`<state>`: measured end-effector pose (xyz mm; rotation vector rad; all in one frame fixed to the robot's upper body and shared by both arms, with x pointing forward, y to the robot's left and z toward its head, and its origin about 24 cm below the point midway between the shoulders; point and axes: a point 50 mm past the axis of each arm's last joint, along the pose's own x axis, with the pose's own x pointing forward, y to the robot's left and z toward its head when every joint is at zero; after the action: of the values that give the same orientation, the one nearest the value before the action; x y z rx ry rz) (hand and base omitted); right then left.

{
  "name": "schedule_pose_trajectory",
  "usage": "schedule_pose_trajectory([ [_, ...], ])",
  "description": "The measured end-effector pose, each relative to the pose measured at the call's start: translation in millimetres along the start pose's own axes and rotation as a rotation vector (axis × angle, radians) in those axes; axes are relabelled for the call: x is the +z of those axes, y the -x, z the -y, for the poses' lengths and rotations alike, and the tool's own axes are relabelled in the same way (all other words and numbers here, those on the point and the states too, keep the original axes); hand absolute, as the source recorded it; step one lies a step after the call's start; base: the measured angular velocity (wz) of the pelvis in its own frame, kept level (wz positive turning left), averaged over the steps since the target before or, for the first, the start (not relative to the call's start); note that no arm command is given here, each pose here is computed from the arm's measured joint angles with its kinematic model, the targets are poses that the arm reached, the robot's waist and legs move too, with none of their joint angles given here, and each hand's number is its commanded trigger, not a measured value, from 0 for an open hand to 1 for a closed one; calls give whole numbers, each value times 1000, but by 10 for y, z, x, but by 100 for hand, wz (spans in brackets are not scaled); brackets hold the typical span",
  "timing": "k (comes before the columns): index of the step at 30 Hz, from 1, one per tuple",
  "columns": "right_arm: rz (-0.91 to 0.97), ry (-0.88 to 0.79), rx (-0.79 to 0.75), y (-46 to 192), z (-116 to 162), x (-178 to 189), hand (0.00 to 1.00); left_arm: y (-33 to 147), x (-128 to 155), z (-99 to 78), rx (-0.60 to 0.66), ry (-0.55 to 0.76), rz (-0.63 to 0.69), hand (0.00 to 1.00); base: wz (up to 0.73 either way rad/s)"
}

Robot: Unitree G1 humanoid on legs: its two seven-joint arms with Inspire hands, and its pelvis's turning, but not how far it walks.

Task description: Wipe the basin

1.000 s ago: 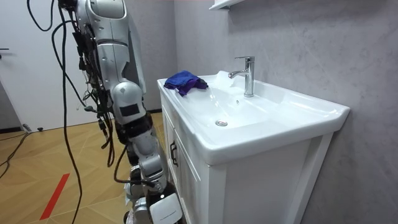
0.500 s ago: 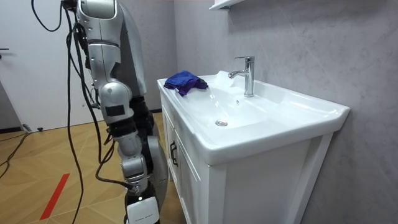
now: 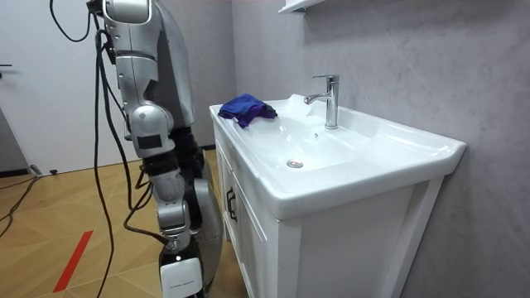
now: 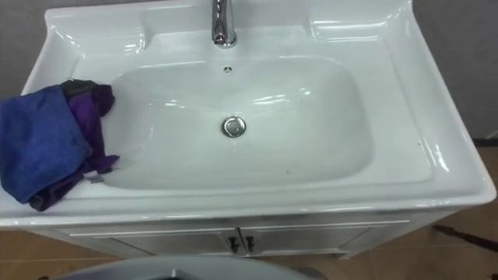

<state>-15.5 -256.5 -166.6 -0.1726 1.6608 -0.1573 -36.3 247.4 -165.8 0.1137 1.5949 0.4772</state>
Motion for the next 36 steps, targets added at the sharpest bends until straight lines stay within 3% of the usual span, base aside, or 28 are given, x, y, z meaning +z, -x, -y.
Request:
schedule_pose_trajectory([
  [20,19,10,21,1,-105,101,0,5,28,49,-32,-44,-6,0,-4],
  [36,17,7,24,5,-110,129,0,13,77,120,-135,-118,-8,0,0],
])
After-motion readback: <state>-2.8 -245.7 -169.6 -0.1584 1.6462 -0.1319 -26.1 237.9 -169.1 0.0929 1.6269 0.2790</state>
